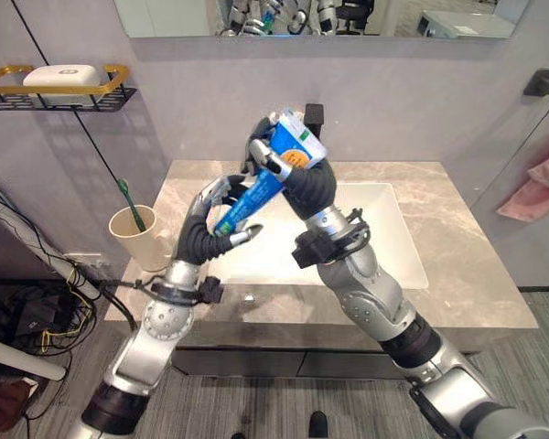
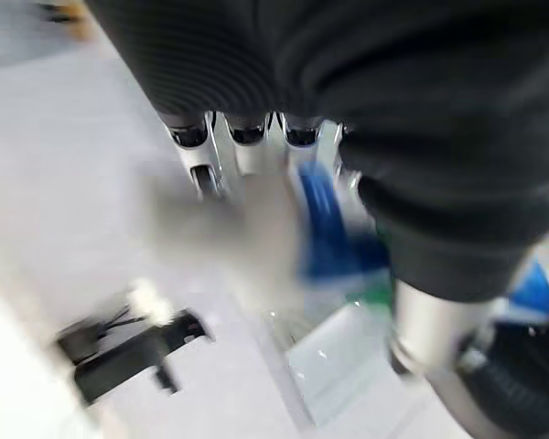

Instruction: Put brush and paste in cup on sink, flatten towel.

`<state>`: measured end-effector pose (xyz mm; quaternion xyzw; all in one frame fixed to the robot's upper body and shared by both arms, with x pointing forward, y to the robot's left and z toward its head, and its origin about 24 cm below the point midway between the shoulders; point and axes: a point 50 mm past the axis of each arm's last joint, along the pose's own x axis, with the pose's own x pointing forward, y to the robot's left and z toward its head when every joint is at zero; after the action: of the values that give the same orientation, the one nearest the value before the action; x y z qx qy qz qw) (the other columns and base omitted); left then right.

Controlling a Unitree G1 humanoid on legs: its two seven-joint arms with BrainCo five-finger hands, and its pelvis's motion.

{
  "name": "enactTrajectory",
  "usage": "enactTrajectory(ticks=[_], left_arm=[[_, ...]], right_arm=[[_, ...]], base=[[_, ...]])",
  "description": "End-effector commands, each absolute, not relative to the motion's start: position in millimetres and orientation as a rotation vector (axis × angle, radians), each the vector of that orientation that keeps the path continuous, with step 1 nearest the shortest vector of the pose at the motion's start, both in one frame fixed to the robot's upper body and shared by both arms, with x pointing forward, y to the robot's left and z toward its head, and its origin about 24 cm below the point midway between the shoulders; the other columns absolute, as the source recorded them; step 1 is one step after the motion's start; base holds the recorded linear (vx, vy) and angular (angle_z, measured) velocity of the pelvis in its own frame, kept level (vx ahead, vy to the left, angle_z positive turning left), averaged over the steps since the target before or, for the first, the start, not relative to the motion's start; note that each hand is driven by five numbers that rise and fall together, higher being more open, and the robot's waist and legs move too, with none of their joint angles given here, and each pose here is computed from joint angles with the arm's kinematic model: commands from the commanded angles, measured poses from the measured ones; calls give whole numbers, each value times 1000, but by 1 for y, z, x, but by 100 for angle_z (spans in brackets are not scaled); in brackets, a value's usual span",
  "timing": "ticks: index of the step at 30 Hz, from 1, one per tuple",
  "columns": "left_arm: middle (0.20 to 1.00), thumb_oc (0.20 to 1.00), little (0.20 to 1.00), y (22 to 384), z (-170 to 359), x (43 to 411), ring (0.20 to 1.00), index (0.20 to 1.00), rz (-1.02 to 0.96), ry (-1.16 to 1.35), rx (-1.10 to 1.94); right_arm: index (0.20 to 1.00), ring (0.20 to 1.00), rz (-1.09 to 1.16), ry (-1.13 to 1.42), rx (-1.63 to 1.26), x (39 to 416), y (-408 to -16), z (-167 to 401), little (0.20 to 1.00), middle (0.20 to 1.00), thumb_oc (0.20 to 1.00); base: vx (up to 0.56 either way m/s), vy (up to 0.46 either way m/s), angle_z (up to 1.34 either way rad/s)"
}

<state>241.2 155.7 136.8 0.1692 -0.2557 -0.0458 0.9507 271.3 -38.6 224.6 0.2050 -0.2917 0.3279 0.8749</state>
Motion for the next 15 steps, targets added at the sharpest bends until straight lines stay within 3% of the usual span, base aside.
enactTrajectory(ticks=[1,8,15], left_arm=[[1000,1000,1000,168,160,234,1000,1000,-95,-632,347],[1000,1000,1000,204,138,209,1000,1000,-101,-496,484],[1000,1000,1000,200,139,215,1000,1000,-109,-508,382]], right_arm=[[200,200,598,-913,493,260,-56,277,200,200,200],[200,200,499,-1072,328,270,-71,316,200,200,200],[200,200,486,-1106,306,270,-72,323,200,200,200]], base=[[-37,8,3],[-36,18,27],[10,29,34]])
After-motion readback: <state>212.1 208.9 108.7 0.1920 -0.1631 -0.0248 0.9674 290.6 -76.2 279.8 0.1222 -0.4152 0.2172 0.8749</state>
